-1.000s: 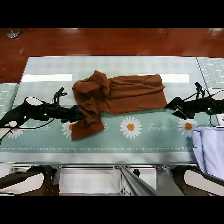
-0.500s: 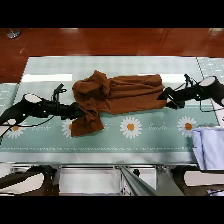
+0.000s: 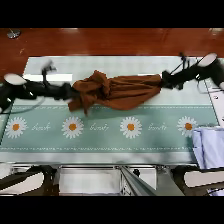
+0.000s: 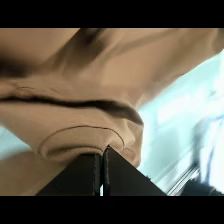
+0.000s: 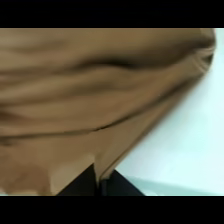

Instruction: Fold the shirts.

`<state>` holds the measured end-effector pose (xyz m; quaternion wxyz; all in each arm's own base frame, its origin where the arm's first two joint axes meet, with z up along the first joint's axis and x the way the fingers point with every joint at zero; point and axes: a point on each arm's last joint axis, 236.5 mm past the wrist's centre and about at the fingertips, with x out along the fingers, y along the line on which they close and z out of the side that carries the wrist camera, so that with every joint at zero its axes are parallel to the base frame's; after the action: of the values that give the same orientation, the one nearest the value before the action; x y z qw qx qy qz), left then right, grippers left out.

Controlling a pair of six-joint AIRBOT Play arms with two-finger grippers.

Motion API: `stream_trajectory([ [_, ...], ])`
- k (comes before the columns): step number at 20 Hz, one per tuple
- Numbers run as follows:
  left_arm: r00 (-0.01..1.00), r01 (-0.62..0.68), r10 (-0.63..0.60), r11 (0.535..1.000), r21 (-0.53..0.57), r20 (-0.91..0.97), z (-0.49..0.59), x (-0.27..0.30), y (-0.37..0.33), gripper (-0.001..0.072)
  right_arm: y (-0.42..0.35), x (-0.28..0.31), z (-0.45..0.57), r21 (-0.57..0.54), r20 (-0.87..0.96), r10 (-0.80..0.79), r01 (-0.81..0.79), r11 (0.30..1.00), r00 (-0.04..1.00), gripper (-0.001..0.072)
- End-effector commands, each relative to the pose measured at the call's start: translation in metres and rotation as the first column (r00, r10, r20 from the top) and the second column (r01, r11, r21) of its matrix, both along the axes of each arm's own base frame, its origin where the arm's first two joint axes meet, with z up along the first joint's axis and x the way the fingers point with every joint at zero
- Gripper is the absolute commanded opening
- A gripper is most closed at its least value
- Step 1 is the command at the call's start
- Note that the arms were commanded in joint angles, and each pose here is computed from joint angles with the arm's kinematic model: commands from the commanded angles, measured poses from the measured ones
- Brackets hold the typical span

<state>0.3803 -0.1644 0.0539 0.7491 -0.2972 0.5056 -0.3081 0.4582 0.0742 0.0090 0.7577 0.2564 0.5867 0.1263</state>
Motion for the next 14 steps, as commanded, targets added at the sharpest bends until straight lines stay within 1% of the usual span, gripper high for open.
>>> stream_trajectory([
  [1, 0.950, 0.007, -0.001, 1.000, -0.018, 0.313, 0.131, 0.031, 0.003, 0.0022, 0.001, 0.021, 0.146, -0.057, 0.333, 0.057, -0.040, 0.998, 0.941, 0.0028],
  [2, 0.912, 0.002, 0.004, 1.000, -0.015, 0.410, 0.175, 0.033, 0.004, 0.0022, -0.001, 0.018, 0.203, -0.085, 0.461, 0.059, -0.023, 0.996, 0.885, 0.0027],
  [4, 0.815, -0.014, 0.026, 1.000, -0.025, 0.578, 0.267, 0.020, 0.005, 0.0022, -0.001, -0.007, 0.313, -0.116, 0.683, 0.065, 0.021, 0.993, 0.728, 0.0027],
  [6, 0.679, -0.019, 0.024, 1.000, -0.015, 0.733, 0.348, -0.010, 0.005, 0.0022, -0.003, -0.054, 0.397, -0.167, 0.815, 0.100, 0.066, 0.984, 0.571, 0.0028],
  [7, 0.615, -0.035, 0.034, 0.999, -0.016, 0.788, 0.382, -0.029, 0.008, 0.0022, -0.004, -0.083, 0.425, -0.195, 0.850, 0.121, 0.092, 0.977, 0.513, 0.0027],
  [8, 0.579, -0.072, 0.060, 0.997, -0.022, 0.813, 0.406, -0.045, 0.014, 0.0021, -0.002, -0.111, 0.446, -0.208, 0.873, 0.137, 0.102, 0.973, 0.469, 0.0028],
  [9, 0.545, -0.140, 0.083, 0.990, -0.007, 0.834, 0.423, -0.057, 0.025, 0.0021, -0.001, -0.141, 0.463, -0.219, 0.893, 0.149, 0.120, 0.968, 0.425, 0.0028],
  [11, 0.468, -0.283, 0.102, 0.958, 0.040, 0.878, 0.449, -0.087, 0.049, 0.0021, 0.000, -0.195, 0.486, -0.240, 0.919, 0.172, 0.158, 0.958, 0.354, 0.0028],
  [14, 0.347, -0.404, 0.079, 0.912, 0.073, 0.935, 0.476, -0.143, 0.064, 0.0021, 0.000, -0.263, 0.513, -0.240, 0.952, 0.186, 0.216, 0.947, 0.242, 0.0028],
])
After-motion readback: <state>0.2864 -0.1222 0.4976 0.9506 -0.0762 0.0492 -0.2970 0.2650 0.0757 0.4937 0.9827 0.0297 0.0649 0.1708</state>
